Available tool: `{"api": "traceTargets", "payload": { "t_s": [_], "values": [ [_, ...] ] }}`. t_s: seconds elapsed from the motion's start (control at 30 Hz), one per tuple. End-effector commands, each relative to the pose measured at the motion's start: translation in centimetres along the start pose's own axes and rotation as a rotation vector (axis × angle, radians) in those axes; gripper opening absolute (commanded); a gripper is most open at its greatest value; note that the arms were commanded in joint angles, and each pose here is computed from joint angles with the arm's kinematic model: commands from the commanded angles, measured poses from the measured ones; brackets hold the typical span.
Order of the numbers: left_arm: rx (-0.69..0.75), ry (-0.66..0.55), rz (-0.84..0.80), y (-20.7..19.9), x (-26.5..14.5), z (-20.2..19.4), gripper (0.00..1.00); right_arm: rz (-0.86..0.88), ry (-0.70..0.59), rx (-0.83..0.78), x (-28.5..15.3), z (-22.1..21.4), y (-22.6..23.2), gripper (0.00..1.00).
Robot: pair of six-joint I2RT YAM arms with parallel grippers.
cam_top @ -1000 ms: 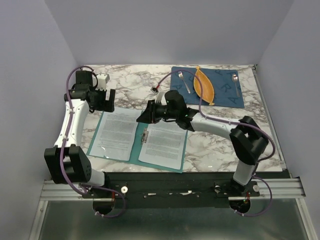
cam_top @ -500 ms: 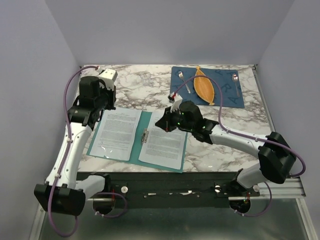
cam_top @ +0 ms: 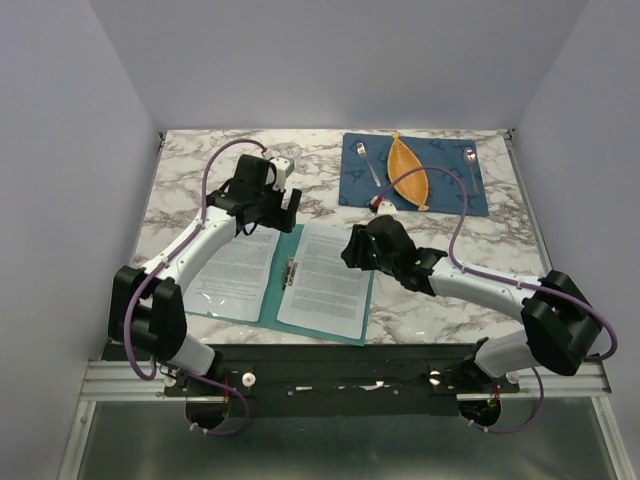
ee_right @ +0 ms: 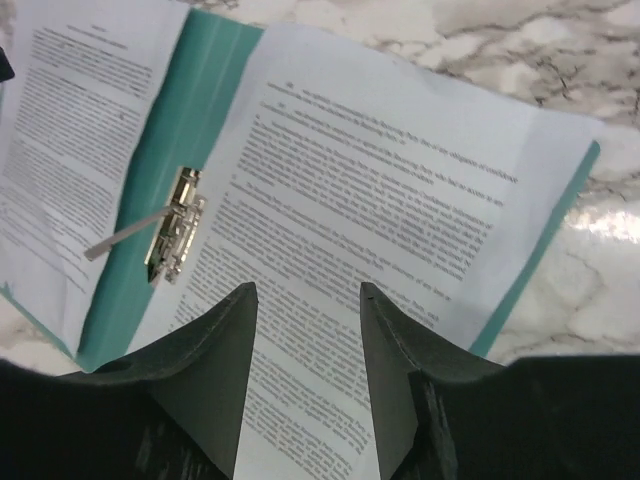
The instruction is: Put the files into the folder
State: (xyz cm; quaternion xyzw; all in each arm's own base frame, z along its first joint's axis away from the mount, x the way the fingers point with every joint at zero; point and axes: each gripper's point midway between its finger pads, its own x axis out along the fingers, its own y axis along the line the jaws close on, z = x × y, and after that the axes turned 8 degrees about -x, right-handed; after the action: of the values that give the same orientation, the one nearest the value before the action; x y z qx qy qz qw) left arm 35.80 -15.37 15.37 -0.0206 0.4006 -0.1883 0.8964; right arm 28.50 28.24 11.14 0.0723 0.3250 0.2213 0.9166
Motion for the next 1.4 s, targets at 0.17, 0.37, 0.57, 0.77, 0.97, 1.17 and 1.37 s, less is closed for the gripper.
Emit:
{"api": "traceTargets", "payload": {
  "t_s": [0.17,0.37,0.57,0.77,0.97,1.17,1.37],
  "values": [
    [-0.081,0.092,0.011,-1.3,5.1,-1.2,0.99,-0.159,0.142,0.120,-1.1,-6.3,-4.4,0.63],
    [-0.086,0.102,0.005,-1.7,6.1,-1.7,0.98,-0.138,0.189,0.167,-2.3,-8.7,-4.7,0.64],
    [-0.064,0.126,-0.010,-2.7,6.8,-2.6,0.95,-0.090,0.213,0.191,-2.1,-9.3,-3.8,0.62],
    [-0.047,0.129,-0.017,-2.7,6.8,-3.0,0.94,-0.060,0.239,0.206,-1.4,-9.9,-3.1,0.46],
    [-0.037,0.134,-0.017,-2.7,6.8,-3.2,0.93,-0.053,0.255,0.205,-1.4,-10.5,-3.2,0.23],
    [-0.029,0.140,-0.012,-2.5,6.9,-3.5,0.92,-0.043,0.258,0.183,-1.5,-10.7,-3.2,0.05],
    [-0.023,0.150,-0.015,-2.6,6.7,-3.5,0.92,0.001,0.261,0.127,-1.8,-10.5,-2.7,0.01]
  ]
}}
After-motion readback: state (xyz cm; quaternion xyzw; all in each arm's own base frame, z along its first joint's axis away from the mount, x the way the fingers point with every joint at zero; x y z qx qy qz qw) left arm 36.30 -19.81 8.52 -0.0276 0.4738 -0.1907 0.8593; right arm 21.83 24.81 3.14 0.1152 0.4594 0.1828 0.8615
